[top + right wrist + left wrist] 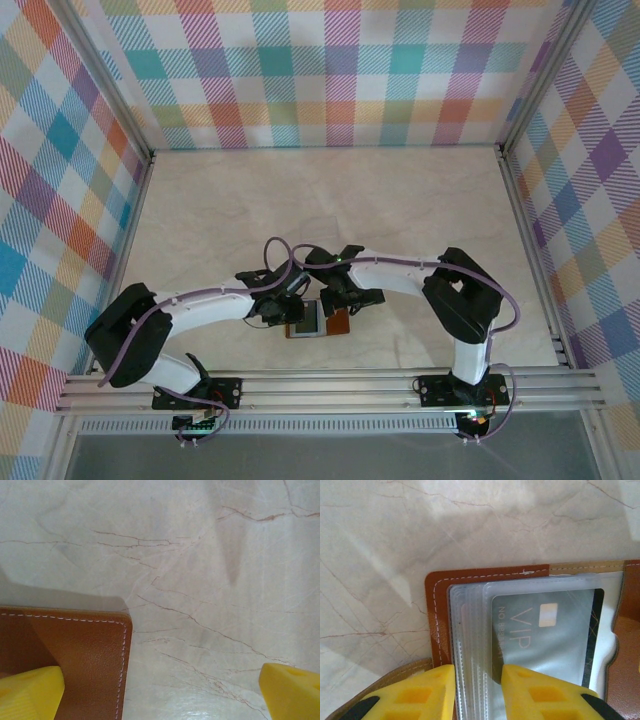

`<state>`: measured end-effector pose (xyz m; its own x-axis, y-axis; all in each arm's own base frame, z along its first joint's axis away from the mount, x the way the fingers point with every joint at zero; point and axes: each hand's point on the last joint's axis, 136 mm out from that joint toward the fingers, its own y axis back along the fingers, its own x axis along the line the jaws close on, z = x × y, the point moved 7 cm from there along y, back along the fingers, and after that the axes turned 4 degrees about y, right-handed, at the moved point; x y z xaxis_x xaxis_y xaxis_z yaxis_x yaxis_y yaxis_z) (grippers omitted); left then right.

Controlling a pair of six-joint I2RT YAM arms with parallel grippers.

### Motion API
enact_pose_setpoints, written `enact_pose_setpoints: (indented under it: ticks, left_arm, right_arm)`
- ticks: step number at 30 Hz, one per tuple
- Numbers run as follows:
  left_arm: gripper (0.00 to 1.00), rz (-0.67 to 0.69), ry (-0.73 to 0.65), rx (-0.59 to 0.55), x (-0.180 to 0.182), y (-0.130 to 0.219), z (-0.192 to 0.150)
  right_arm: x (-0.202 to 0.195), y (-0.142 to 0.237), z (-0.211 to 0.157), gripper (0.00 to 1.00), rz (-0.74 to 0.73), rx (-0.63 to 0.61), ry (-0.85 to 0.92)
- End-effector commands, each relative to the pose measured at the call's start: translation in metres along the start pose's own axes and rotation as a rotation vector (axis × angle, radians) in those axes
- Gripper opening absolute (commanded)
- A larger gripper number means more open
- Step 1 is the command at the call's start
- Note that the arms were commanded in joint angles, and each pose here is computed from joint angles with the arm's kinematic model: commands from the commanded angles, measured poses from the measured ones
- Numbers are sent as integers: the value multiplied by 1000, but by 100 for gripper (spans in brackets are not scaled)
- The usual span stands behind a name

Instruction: Take the credit cards out of the card holder

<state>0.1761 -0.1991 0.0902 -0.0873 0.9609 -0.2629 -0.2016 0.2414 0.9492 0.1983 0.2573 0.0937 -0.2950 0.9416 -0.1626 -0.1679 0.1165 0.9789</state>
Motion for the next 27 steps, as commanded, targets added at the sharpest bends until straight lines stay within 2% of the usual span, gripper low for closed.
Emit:
enact_pose_setpoints:
  ticks: [1,12,19,24,27]
  left_arm:
    - [31,26,27,54,12,-9,-11]
    - [31,-42,59,33,9,2,-6]
    - [31,-73,77,18,10,11,-1]
    - [30,-97,90,15,10,14,1]
    - [28,-117,97,18,9,13,2]
  right_arm:
    - [1,-10,-18,100,-47,33,29]
    - [-1,30,-9,97,279,-46,-128]
    - [-10,56,-6,92,388,-90,-167]
    - [-8,71,-3,81,488,-119,-175]
    - [-1,75,-2,67,567,-116,-182]
